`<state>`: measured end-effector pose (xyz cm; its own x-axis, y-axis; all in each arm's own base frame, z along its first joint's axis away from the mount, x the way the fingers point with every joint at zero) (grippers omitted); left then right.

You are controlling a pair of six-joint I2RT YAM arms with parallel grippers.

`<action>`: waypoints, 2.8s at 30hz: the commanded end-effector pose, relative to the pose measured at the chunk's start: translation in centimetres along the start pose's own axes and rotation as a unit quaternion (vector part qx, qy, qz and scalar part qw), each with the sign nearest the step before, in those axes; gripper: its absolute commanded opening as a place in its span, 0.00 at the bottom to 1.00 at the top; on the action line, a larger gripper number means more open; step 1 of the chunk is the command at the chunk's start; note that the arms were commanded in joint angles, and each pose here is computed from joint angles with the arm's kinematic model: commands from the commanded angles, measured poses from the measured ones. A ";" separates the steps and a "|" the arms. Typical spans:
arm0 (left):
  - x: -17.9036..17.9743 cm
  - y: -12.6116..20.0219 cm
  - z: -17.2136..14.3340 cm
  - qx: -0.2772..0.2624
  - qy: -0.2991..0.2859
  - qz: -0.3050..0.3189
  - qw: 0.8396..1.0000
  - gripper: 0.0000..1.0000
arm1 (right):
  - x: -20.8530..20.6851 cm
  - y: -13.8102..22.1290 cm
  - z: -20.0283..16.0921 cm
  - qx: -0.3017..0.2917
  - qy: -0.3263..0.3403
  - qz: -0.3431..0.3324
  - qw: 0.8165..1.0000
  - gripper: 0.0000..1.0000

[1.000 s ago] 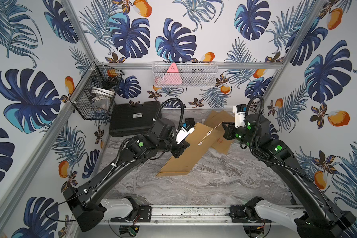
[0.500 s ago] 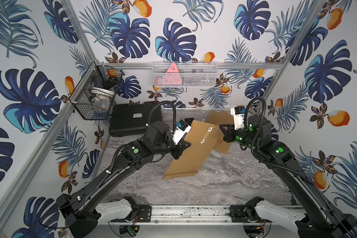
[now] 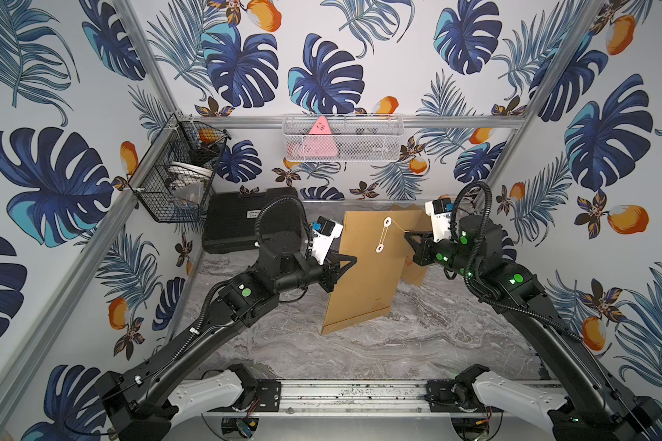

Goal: Open the file bag

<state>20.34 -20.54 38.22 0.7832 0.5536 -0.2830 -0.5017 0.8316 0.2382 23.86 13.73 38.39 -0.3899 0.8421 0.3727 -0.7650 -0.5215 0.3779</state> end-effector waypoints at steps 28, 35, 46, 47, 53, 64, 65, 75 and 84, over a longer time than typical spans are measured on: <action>0.5 -0.6 3.0 -0.051 0.010 0.040 0.998 0.00 | 1.7 -1.7 -2.5 0.089 0.040 0.124 0.988 0.00; 1.2 -0.7 3.1 -0.050 0.015 0.072 0.996 0.00 | 3.3 -2.1 -3.4 0.118 0.052 0.189 0.973 0.00; 1.6 -0.4 2.7 -0.067 0.034 0.089 0.993 0.00 | 4.4 -2.5 -4.2 0.122 0.049 0.233 0.963 0.00; 1.6 -0.4 2.7 -0.067 0.034 0.092 0.993 0.00 | 4.6 -2.5 -4.2 0.123 0.051 0.242 0.961 0.00; 1.8 -0.2 2.5 -0.062 0.031 0.103 0.992 0.00 | 6.1 -2.8 -4.7 0.132 0.065 0.288 0.946 0.00; 1.7 0.5 2.7 -0.065 0.025 0.117 0.991 0.00 | 6.4 -3.5 -6.0 0.162 0.088 0.262 0.947 0.00; 1.7 0.6 2.8 -0.066 0.023 0.117 0.991 0.00 | 5.8 -3.8 -6.0 0.157 0.084 0.223 0.958 0.00; 1.5 0.9 3.2 -0.067 0.019 0.114 0.991 0.00 | 2.7 -4.2 -6.9 0.142 0.071 0.076 0.984 0.00; 1.1 1.5 3.7 -0.077 0.019 0.111 0.991 0.00 | 2.6 -4.5 -9.2 0.199 0.094 0.113 0.969 0.00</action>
<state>22.00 -18.97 40.51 0.6210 0.7294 -0.2869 -0.7053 0.6797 0.2014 22.09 19.58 31.09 -0.6150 0.7082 0.3467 -0.4539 -0.6775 0.5787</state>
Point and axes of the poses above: each gripper's point midway between its finger pads, its own y axis back along the fingers, its own x axis along the line the jaws close on, z = x × y, the point moved 8 cm from there along y, back along the fingers, and after that the axes turned 6 degrees about -y, right-handed, at the moved point
